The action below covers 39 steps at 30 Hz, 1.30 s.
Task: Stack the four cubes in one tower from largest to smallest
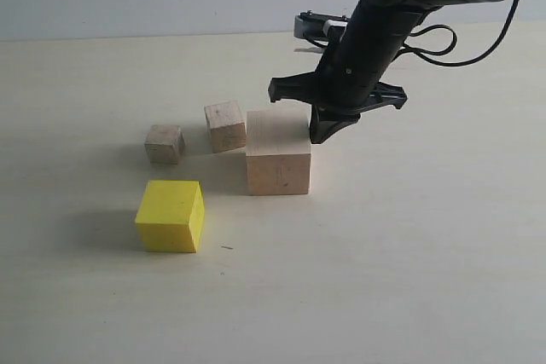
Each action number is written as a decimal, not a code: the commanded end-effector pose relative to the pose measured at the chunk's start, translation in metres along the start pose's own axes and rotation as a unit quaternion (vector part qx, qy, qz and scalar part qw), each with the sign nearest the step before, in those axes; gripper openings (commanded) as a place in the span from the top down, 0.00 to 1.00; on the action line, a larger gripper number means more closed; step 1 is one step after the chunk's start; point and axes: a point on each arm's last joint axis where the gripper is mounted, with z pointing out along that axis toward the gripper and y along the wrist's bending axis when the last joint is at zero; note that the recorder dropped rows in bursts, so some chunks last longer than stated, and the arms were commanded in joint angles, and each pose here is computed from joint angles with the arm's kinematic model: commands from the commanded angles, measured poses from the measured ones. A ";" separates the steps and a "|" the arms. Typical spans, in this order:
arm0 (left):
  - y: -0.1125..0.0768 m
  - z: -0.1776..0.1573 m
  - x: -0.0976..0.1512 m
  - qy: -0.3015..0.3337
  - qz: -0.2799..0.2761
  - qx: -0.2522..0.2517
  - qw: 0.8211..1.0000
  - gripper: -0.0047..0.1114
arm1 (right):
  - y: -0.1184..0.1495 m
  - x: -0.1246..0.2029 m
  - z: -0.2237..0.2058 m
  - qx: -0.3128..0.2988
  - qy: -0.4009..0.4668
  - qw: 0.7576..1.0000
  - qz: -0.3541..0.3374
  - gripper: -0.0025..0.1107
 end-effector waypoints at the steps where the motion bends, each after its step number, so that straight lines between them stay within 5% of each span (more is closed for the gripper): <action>1: -0.001 -0.001 -0.002 -0.002 0.003 0.002 1.000 0.96 | 0.000 0.000 -0.003 -0.001 -0.004 1.000 -0.005 0.98; 14: -0.005 0.005 0.001 -0.008 -0.017 0.034 0.999 0.94 | -0.006 0.034 -0.103 0.086 -0.122 0.988 -0.026 0.98; 21: -0.019 0.032 -0.004 -0.001 -0.015 0.133 0.991 0.66 | -0.001 0.105 -0.153 -0.004 -0.178 0.984 -0.018 0.98; 27: -0.020 0.071 -0.010 0.036 -0.046 0.169 0.984 0.29 | -0.001 0.158 -0.196 -0.041 -0.219 0.975 -0.026 0.98; 33: -0.028 0.103 -0.012 0.081 -0.040 0.197 0.976 0.29 | 0.000 0.192 -0.232 -0.066 -0.272 0.959 -0.041 0.98; 39: -0.042 0.123 -0.027 0.071 -0.006 0.172 0.982 0.29 | 0.003 0.218 -0.249 -0.100 -0.275 0.955 -0.041 0.98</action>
